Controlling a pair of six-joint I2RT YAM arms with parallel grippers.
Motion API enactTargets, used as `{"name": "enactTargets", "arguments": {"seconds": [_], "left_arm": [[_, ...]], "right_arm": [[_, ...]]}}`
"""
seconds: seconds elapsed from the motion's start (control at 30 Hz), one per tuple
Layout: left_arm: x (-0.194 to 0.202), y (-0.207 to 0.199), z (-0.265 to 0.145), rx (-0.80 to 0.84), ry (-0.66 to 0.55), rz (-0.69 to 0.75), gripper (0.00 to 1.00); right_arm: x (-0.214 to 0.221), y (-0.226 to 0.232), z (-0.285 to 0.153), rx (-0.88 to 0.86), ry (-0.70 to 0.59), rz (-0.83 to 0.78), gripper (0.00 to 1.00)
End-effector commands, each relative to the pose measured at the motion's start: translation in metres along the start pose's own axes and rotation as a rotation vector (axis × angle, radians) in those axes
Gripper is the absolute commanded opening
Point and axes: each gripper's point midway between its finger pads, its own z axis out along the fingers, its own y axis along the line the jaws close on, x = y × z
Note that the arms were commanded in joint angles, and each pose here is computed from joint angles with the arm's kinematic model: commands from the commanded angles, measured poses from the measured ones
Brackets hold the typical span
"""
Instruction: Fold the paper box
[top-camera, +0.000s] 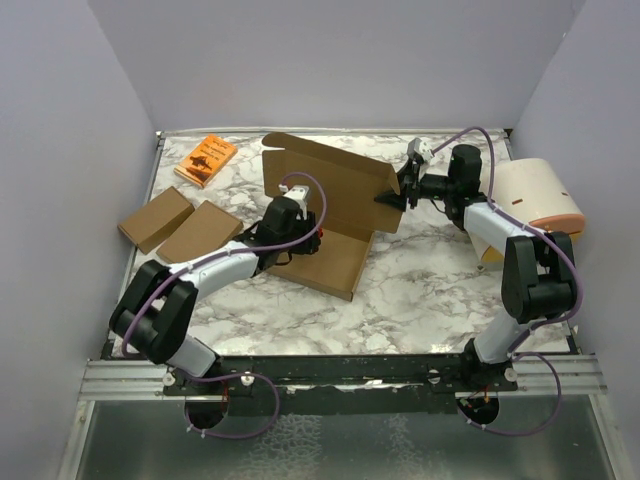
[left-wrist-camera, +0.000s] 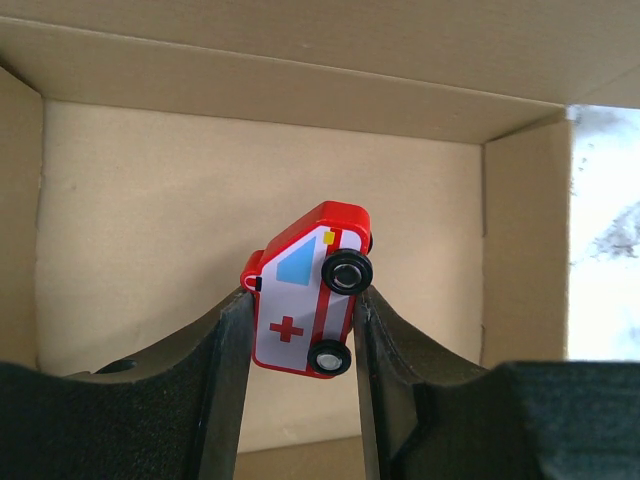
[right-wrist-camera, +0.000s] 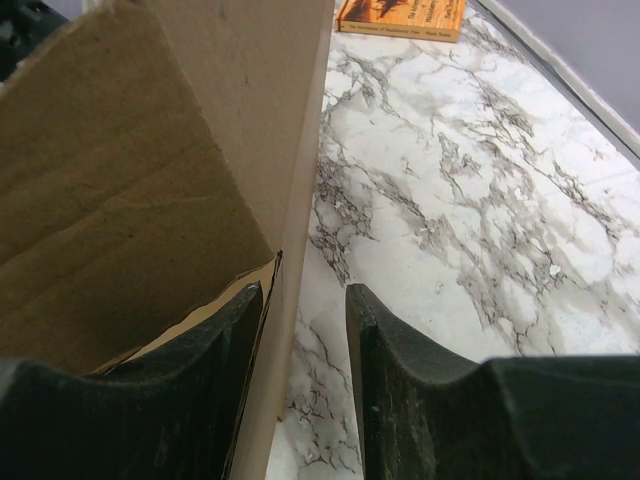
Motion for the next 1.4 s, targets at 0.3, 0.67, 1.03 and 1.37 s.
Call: {"name": "enactTargets", "arguments": {"seconds": [0.3,0.67,1.03,1.37], "left_arm": [[0.007,0.006,0.040,-0.121,-0.010,0.040,0.37],[-0.010,-0.004,0.027,-0.108,-0.050,0.084,0.78],[-0.107,0.025,-0.078,0.108,-0.417,0.229,0.99],[-0.146,0.094,-0.087,0.196,-0.522,0.388,0.98]], "right_arm": [[-0.004,-0.002,0.001,-0.019,-0.006,-0.012,0.39],[-0.003,-0.002,0.002,-0.021,-0.004,-0.012,0.39],[-0.003,-0.001,0.002,-0.038,-0.001,-0.009,0.39],[-0.002,-0.001,0.002,-0.047,0.007,-0.018,0.38]]}}
